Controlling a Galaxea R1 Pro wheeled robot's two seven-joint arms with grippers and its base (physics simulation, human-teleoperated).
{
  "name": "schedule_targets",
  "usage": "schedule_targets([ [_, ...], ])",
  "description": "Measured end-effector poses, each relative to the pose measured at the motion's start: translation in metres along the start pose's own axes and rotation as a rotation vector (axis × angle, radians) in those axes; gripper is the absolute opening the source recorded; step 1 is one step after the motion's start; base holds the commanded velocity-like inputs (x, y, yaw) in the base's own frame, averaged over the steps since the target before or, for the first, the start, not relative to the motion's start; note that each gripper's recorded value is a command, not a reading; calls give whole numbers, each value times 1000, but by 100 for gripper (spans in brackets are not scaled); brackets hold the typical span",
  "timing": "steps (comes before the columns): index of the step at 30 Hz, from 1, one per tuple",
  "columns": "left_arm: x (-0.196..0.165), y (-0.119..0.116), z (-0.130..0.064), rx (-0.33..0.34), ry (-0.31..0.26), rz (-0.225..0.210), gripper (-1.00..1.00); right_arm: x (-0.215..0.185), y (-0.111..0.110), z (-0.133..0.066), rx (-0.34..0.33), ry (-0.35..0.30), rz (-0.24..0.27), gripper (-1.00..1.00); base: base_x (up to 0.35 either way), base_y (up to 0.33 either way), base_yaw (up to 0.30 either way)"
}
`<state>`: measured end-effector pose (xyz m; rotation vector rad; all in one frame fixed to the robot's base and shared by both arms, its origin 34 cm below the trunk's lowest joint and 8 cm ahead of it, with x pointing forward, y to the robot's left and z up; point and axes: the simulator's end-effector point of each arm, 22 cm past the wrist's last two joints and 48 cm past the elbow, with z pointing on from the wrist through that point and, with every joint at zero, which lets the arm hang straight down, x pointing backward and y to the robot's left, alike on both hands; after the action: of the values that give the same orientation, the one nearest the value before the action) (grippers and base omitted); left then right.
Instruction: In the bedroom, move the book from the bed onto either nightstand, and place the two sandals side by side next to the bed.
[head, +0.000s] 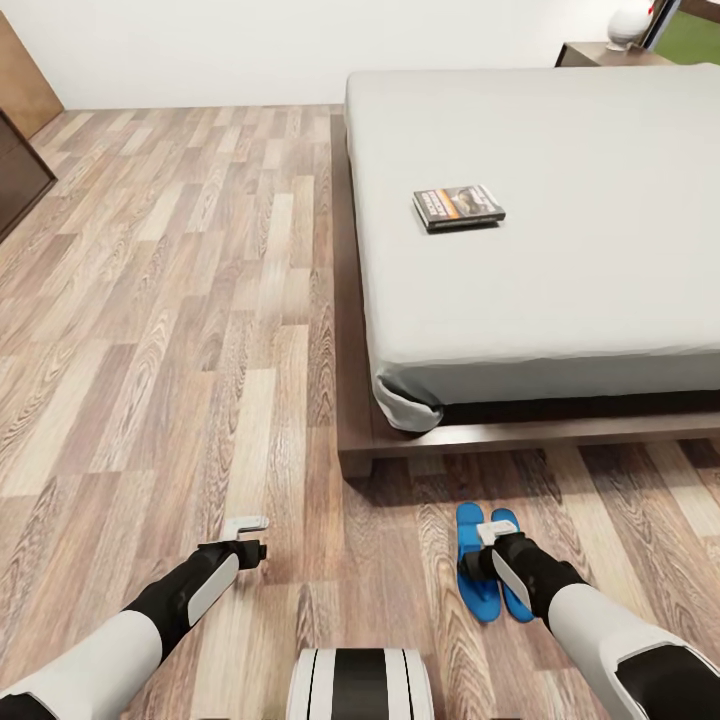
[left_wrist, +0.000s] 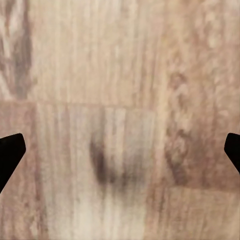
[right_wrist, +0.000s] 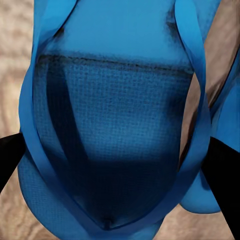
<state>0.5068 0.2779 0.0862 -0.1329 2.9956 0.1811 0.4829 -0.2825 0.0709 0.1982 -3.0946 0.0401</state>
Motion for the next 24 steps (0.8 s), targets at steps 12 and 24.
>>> schedule_targets([
  [12,14,0,11,-2,28,3,100,11,1,12,0,27,2,-100,0,0,0],
  [24,19,0,15,-3,40,5,100,12,0,17,9,26,1,-100,0,0,0],
])
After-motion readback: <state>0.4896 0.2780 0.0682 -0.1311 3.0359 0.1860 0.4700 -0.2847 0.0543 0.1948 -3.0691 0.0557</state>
